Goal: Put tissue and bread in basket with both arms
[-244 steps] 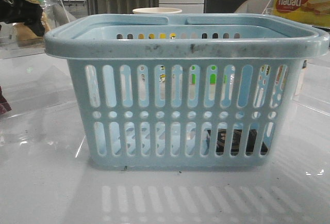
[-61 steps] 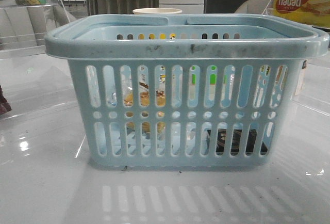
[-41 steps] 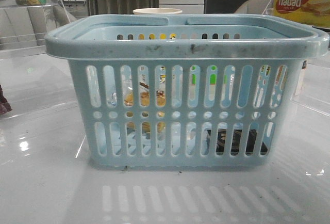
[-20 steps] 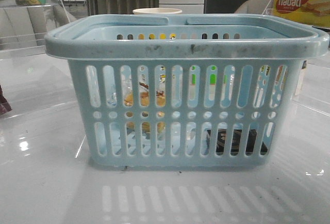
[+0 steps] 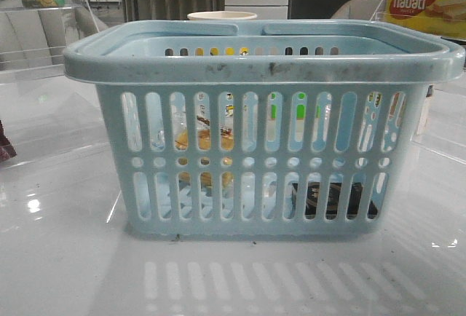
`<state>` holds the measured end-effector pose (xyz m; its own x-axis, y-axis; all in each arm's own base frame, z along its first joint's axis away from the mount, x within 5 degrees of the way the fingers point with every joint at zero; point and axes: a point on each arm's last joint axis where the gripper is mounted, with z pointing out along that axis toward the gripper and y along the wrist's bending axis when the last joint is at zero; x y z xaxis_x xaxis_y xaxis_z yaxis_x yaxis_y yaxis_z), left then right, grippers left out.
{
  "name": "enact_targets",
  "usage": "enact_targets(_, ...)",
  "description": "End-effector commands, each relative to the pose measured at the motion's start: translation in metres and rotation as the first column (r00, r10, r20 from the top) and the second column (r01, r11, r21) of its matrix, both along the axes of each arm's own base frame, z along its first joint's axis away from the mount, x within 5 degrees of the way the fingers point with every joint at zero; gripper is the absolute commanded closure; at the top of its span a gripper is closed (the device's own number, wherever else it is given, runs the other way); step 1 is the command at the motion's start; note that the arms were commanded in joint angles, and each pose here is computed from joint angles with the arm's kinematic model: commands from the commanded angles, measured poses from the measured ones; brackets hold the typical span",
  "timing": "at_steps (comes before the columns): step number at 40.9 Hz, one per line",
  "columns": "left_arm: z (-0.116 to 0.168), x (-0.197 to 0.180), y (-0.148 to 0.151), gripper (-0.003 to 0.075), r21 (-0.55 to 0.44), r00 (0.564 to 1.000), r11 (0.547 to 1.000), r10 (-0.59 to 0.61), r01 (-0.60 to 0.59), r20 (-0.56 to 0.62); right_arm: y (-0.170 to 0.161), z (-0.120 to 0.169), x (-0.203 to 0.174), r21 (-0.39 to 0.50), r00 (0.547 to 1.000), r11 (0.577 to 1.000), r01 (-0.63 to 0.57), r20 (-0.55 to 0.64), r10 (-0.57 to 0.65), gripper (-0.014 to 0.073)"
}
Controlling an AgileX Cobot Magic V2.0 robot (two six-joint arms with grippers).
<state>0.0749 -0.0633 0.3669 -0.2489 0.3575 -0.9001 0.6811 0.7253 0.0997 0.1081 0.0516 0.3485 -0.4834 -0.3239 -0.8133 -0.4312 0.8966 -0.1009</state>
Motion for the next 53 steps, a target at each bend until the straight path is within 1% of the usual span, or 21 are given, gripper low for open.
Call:
enact_targets(1, 0.015, 0.001, -0.002, 0.0629, -0.081, 0.997, 0.997, 0.002, 0.005, 0.075, 0.001, 0.014, 0.002, 0.026, 0.996, 1.000, -0.011, 0.092, 0.009, 0.0539)
enact_targets(11, 0.015, -0.001, 0.000, 0.0629, -0.085, 0.997, 0.996, 0.004, 0.003, 0.079, 0.001, 0.014, 0.002, 0.026, 0.996, 1.000, -0.011, 0.092, 0.009, 0.0539)
enact_targets(14, 0.015, -0.004, 0.006, 0.0629, -0.092, 0.995, 0.995, 0.036, -0.028, 0.094, 0.001, 0.014, 0.002, 0.026, 0.996, 1.000, -0.011, 0.093, 0.009, 0.0539)
enact_targets(15, 0.014, -0.005, 0.009, 0.0629, -0.087, 0.992, 0.995, 0.055, -0.046, 0.114, 0.001, 0.014, 0.002, 0.026, 0.996, 1.000, -0.011, 0.093, 0.009, 0.0539)
enact_targets(17, 0.012, -0.006, 0.016, 0.0629, -0.106, 0.984, 0.990, 0.109, -0.094, 0.140, 0.001, 0.014, 0.002, 0.026, 0.996, 1.000, -0.011, 0.093, 0.009, 0.0539)
enact_targets(21, 0.002, -0.009, 0.028, 0.0629, -0.168, 0.948, 0.965, 0.235, -0.201, 0.214, 0.001, 0.014, 0.002, 0.026, 0.996, 1.000, -0.011, 0.093, 0.009, 0.0539)
enact_targets(23, -0.009, -0.011, 0.035, 0.0629, -0.208, 0.917, 0.945, 0.301, -0.251, 0.261, 0.001, 0.014, 0.002, 0.026, 0.996, 1.000, -0.011, 0.093, 0.009, 0.0539)
enact_targets(25, -0.019, -0.013, 0.040, 0.0629, -0.255, 0.875, 0.922, 0.365, -0.292, 0.317, 0.001, 0.014, 0.002, 0.026, 0.996, 1.000, -0.011, 0.093, 0.009, 0.0539)
enact_targets(29, -0.047, -0.019, 0.049, 0.0629, -0.313, 0.795, 0.876, 0.470, -0.367, 0.384, 0.001, 0.014, 0.002, 0.026, 0.996, 1.000, -0.011, 0.093, 0.009, 0.0539)
enact_targets(31, -0.062, -0.022, 0.052, 0.0629, -0.333, 0.760, 0.857, 0.507, -0.393, 0.406, 0.001, 0.014, 0.002, 0.026, 0.996, 1.000, -0.011, 0.093, 0.009, 0.0539)
enact_targets(34, -0.084, -0.026, 0.056, 0.0629, -0.350, 0.724, 0.836, 0.543, -0.422, 0.425, 0.001, 0.014, 0.002, 0.026, 0.996, 1.000, -0.011, 0.093, 0.009, 0.0539)
enact_targets(37, -0.103, -0.029, 0.058, 0.0629, -0.349, 0.705, 0.821, 0.569, -0.452, 0.424, 0.001, 0.014, 0.002, 0.026, 0.996, 1.000, -0.011, 0.093, 0.009, 0.0539)
enact_targets(43, -0.124, -0.028, 0.060, 0.0629, -0.347, 0.680, 0.796, 0.605, -0.496, 0.416, 0.001, 0.014, 0.002, 0.026, 0.996, 1.000, -0.011, 0.093, 0.009, 0.0539)
enact_targets(53, -0.146, -0.023, 0.061, 0.0629, -0.372, 0.689, 0.768, 0.636, -0.521, 0.348, 0.001, 0.014, 0.002, 0.026, 0.996, 1.000, -0.011, 0.093, 0.009, 0.0539)
